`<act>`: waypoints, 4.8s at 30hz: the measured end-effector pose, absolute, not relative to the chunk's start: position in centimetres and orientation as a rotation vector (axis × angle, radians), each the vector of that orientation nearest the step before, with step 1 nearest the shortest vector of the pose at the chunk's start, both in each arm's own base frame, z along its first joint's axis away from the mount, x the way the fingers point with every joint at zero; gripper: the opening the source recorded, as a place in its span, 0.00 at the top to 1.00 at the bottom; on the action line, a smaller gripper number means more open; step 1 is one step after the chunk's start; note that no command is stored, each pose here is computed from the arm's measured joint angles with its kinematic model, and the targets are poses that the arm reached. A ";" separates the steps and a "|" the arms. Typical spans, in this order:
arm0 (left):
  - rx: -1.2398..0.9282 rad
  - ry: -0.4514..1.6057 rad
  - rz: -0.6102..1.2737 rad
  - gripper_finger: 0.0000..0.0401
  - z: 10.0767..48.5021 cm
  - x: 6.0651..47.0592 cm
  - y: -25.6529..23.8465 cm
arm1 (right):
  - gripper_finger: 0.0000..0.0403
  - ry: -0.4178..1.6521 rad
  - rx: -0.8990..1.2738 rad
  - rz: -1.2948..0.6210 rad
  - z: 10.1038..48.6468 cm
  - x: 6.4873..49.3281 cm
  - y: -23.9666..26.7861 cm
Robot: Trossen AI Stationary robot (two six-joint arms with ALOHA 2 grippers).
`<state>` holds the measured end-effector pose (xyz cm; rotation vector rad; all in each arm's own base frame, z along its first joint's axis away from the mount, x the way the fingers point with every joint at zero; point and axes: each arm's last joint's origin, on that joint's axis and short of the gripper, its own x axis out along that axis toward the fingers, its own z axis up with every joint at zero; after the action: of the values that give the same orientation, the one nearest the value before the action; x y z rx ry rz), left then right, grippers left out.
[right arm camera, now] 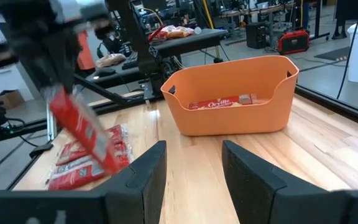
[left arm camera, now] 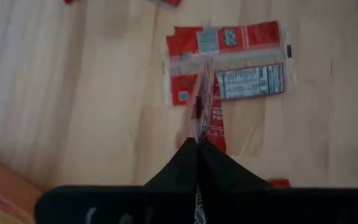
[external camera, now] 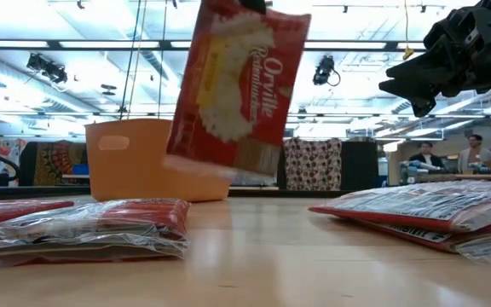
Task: Sort popcorn bags into baskets
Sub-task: Stack the popcorn pack on top of the other popcorn into the orange bin
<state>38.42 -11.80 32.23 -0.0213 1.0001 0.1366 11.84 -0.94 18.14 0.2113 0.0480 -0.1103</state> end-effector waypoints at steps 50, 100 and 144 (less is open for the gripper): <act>0.498 1.428 0.032 0.98 36.7 28.6 -0.8 | 0.60 0.050 0.207 -0.112 18.1 11.8 -0.9; 0.127 1.426 -0.015 0.97 29.1 31.7 11.2 | 0.60 0.051 0.212 -0.101 18.1 11.8 -0.9; 0.215 1.082 0.221 0.71 30.0 36.5 -1.6 | 0.60 0.197 0.153 -0.123 17.3 11.9 -0.4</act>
<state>36.52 -1.56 29.96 0.2152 1.0824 0.2210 11.92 -0.45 17.31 0.1525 0.1972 -0.1232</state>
